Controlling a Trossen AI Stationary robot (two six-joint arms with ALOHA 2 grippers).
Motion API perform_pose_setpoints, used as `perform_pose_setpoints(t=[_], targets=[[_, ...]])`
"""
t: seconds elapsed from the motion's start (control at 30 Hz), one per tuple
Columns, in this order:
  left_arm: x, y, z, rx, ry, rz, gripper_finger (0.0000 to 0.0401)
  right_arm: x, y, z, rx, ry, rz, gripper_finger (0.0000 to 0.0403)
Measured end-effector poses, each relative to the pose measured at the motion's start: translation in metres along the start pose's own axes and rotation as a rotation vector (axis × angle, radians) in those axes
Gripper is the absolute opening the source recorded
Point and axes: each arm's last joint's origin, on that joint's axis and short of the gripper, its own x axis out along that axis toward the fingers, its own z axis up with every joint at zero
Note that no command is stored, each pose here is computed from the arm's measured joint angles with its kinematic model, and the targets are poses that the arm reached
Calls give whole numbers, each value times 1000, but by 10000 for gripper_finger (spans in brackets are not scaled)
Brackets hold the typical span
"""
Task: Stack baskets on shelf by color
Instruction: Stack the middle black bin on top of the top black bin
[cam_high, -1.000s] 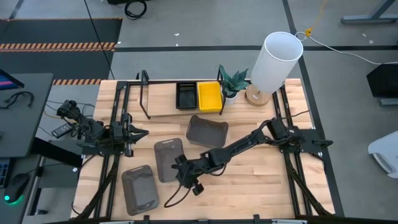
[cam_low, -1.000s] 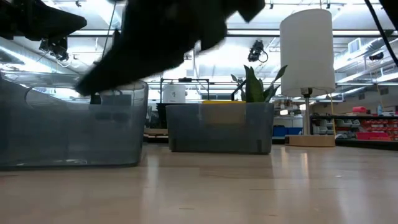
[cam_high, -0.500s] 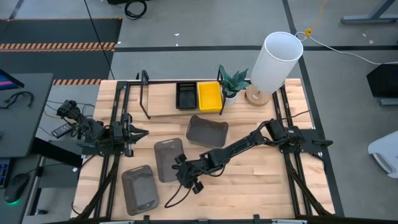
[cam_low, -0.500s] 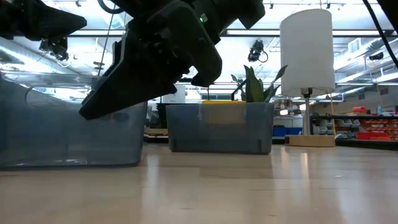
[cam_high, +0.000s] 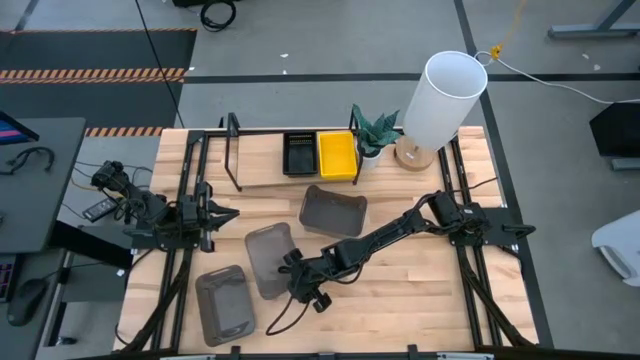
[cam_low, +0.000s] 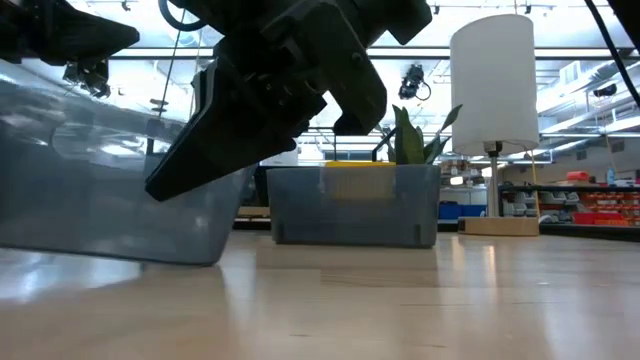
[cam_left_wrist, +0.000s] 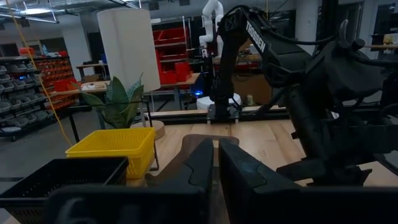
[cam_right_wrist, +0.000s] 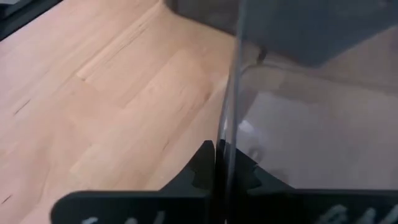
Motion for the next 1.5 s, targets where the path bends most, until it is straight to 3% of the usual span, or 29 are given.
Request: perform_pose_setpoints(t=[0.67, 1.23, 1.5], targets=[[0, 0, 0, 0, 0, 0, 36, -13, 0, 1, -7, 47, 19, 8], [0, 0, 0, 1, 1, 0, 33, -78, -3, 19, -171, 132, -11, 7], [0, 0, 0, 0, 0, 0, 36, -109, -5, 25, -182, 144, -6, 7]])
